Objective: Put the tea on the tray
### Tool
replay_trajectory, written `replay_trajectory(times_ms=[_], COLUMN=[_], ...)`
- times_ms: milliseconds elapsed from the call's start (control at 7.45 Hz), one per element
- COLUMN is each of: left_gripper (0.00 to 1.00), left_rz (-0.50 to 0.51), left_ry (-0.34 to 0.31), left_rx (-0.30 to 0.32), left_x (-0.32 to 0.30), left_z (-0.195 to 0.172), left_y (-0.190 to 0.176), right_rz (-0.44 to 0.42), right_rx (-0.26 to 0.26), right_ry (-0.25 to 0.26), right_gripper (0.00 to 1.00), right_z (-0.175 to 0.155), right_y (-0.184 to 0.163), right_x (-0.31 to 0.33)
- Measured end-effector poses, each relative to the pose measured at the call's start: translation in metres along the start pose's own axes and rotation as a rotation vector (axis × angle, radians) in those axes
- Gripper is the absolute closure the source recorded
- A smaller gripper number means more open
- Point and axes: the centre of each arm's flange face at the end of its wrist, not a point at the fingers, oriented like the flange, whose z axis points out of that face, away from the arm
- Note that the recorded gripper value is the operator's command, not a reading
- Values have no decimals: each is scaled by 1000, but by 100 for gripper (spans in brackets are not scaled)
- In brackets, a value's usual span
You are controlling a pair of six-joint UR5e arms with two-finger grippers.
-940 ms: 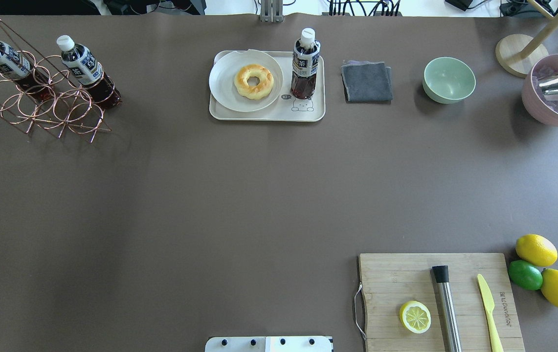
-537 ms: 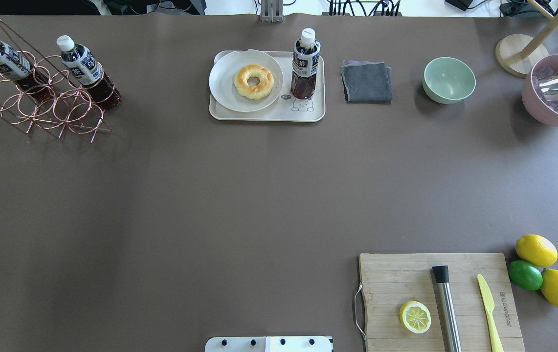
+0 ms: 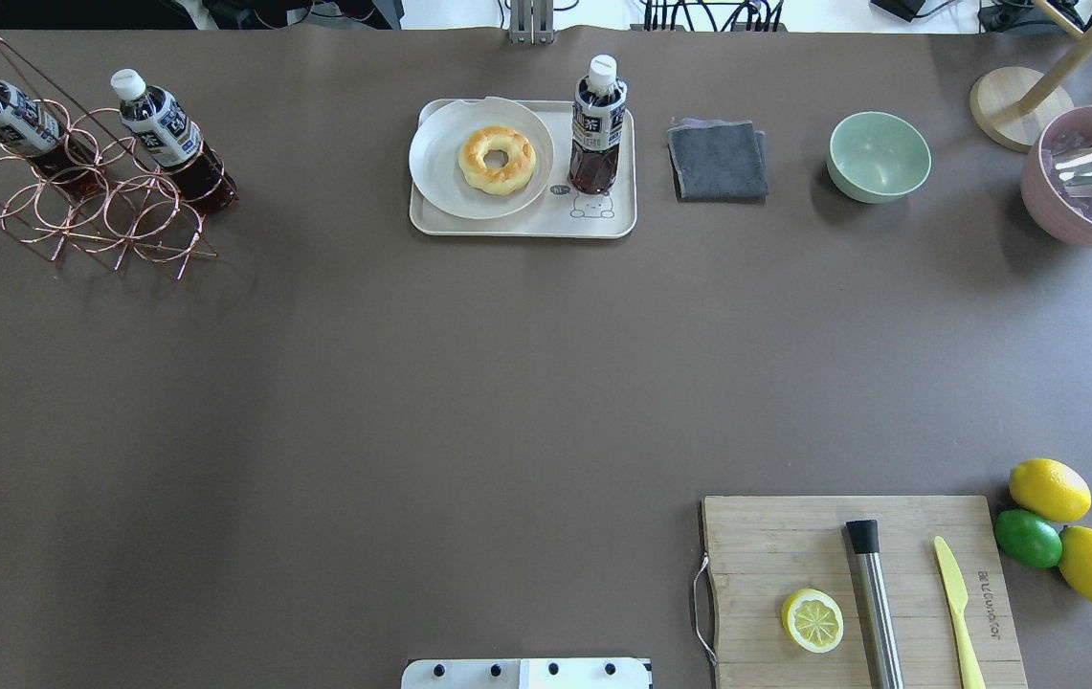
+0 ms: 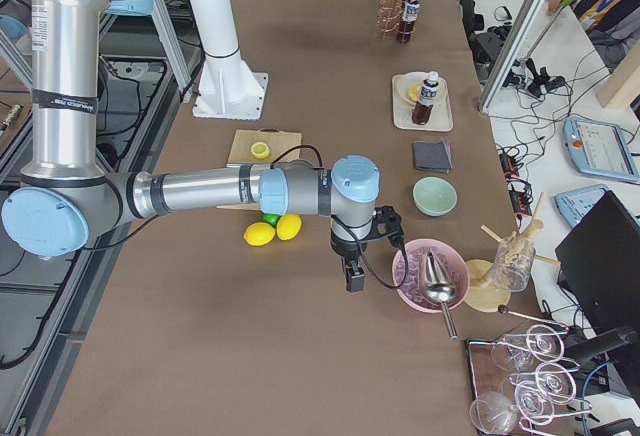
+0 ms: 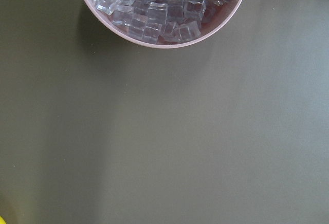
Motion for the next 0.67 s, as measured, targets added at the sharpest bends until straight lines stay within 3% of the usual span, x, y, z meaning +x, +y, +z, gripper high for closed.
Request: replay_trajectory(times_ms=[671], left_gripper=[3], left_rz=[17], left_ry=[-34], left_rx=[16], left_x=[2], left_z=[-6], left_y=[-2], right_rz=[10], right_rx=[-1], right_ry=[2], right_gripper=[0], right_z=[2], right_y=[2], right_x=[1])
